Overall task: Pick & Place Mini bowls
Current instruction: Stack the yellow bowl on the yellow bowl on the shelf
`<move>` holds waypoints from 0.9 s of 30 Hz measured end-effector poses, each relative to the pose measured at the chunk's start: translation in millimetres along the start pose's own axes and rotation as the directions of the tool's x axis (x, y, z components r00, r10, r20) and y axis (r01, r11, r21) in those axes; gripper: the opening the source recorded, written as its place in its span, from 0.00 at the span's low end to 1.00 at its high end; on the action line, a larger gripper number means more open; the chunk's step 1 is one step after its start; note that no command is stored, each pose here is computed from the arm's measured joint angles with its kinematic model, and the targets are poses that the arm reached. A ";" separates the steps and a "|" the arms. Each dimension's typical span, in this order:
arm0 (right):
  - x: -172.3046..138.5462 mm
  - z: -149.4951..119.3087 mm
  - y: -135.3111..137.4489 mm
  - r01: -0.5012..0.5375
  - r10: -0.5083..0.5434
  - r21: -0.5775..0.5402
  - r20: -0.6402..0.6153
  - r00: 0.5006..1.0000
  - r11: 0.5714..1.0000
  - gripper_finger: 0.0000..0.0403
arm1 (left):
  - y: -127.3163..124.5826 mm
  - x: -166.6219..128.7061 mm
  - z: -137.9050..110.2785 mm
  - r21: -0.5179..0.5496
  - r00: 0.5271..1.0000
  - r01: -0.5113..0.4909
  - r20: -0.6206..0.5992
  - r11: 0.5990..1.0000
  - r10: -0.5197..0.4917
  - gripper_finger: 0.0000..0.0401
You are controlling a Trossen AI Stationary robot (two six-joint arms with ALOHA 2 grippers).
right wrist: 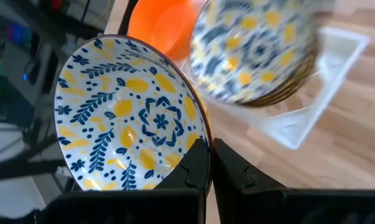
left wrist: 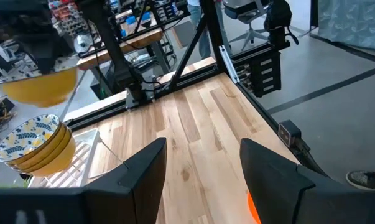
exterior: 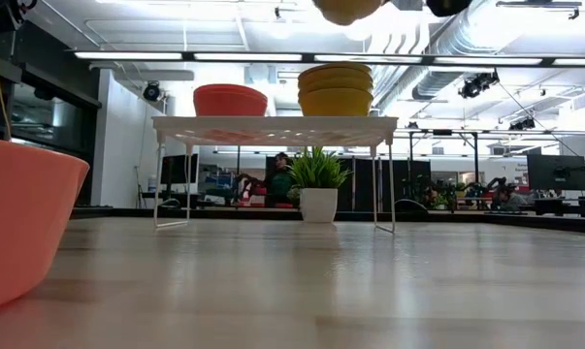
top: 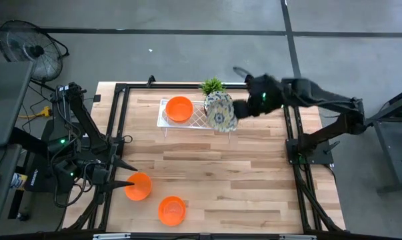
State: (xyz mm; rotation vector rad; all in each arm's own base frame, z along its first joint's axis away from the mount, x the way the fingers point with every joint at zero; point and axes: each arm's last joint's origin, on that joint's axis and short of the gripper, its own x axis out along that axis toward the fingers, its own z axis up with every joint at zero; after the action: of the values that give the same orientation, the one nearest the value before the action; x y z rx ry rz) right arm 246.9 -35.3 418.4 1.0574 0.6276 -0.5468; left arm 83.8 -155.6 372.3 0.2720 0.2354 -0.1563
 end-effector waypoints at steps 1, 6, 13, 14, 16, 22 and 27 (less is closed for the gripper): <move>-2.5 6.3 -3.0 0.004 -0.004 0.014 0.004 1.000 1.000 0.00 | 0.2 0.0 0.0 0.000 1.000 -0.004 0.001 1.000 0.004 0.49; -8.5 31.1 -13.7 -0.011 0.007 0.071 0.051 0.999 0.997 0.00 | 0.9 -0.1 0.2 -0.001 1.000 -0.027 0.006 1.000 0.027 0.49; 21.8 53.2 -21.7 0.025 -0.026 0.096 0.006 1.000 0.995 0.00 | 1.1 -0.1 0.0 0.003 0.999 -0.031 0.005 1.000 0.031 0.49; 28.5 56.2 -22.0 0.029 -0.029 0.091 0.002 1.000 0.995 0.00 | 1.1 0.0 -0.1 0.003 0.999 -0.032 0.004 0.999 0.032 0.49; 38.3 61.0 -23.8 0.042 -0.041 0.087 -0.007 0.999 0.995 0.00 | 1.1 -0.1 0.1 -0.003 0.999 -0.032 0.006 0.999 0.032 0.49; 46.6 71.4 -32.5 0.083 -0.083 0.105 0.001 0.997 0.991 0.00 | 1.1 -0.1 0.0 -0.024 0.999 -0.033 0.005 0.999 0.033 0.49; 45.8 73.7 -36.9 0.105 -0.105 0.119 -0.002 0.994 0.987 0.00 | 1.1 -0.1 -0.1 -0.024 0.999 -0.033 0.005 0.999 0.033 0.49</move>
State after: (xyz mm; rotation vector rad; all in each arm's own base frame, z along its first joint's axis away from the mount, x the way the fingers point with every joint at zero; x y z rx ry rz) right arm 269.2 -122.2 389.4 1.1395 0.6558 -0.6851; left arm 84.0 -154.5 372.5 0.2516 0.2271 -0.1212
